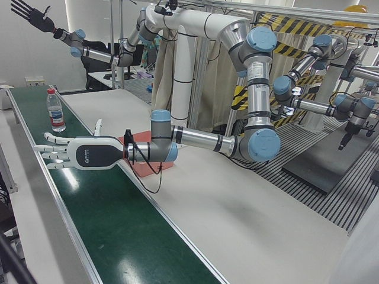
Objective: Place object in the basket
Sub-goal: 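Raise the left hand over the conveyor ahead of the bottle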
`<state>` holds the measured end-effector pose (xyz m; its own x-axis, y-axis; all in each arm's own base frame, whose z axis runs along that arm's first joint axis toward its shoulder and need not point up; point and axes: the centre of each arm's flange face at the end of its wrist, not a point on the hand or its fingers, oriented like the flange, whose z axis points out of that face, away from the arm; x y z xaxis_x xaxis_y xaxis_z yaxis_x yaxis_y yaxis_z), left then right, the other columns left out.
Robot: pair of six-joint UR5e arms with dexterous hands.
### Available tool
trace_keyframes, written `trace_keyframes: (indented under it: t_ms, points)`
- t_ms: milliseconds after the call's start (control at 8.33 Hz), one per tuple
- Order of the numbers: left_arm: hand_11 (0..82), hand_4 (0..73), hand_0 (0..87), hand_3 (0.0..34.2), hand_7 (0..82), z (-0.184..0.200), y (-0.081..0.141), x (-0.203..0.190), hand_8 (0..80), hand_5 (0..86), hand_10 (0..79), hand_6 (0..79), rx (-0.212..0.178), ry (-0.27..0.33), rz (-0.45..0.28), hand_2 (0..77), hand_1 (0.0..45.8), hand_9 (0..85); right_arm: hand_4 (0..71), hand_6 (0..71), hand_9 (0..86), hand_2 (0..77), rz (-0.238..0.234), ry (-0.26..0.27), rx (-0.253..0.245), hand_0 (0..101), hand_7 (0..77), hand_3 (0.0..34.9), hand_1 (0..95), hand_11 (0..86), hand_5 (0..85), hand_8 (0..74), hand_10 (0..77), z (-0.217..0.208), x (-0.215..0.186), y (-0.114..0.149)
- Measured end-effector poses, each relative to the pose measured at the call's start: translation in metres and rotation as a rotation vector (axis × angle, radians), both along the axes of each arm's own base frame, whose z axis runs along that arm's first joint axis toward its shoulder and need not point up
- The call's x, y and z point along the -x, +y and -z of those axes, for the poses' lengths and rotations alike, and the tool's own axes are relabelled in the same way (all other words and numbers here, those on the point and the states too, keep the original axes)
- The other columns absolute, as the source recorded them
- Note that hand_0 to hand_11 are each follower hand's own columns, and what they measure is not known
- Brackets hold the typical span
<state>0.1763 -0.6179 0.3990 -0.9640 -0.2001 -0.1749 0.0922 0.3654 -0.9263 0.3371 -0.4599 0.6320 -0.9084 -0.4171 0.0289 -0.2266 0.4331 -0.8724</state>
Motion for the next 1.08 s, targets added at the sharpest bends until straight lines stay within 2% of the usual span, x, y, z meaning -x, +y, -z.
trace_keyframes:
  t_ms: [360,480,1080]
  points:
    - [11.4,5.5,48.9,11.2,5.4,-0.002,0.004,-0.012,13.1,29.5,7.6,5.5,0.009,0.006,0.031,0.0,0.5,13.6,0.5,0.0,0.0,0.5,-0.001,0.0,0.0,0,0.5,0.2,0.0,0.0,0.0,0.0,0.0,0.0,0.0,0.0]
    - [11.4,1.6,48.9,14.2,3.3,-0.002,0.005,-0.015,9.8,27.8,7.6,3.3,0.01,0.004,0.032,0.0,0.5,12.0,0.5,0.0,0.0,0.5,-0.001,0.0,0.0,0,0.5,0.1,0.0,0.0,0.0,0.0,0.0,0.0,0.0,0.0]
    - [9.8,3.3,48.9,13.5,4.4,-0.004,0.009,-0.041,9.8,28.4,6.0,3.3,0.015,-0.031,0.008,0.0,1.1,11.4,0.5,0.0,0.0,1.1,0.0,0.0,0.0,0,0.5,0.1,0.0,0.0,0.0,0.0,0.0,0.0,0.0,0.0]
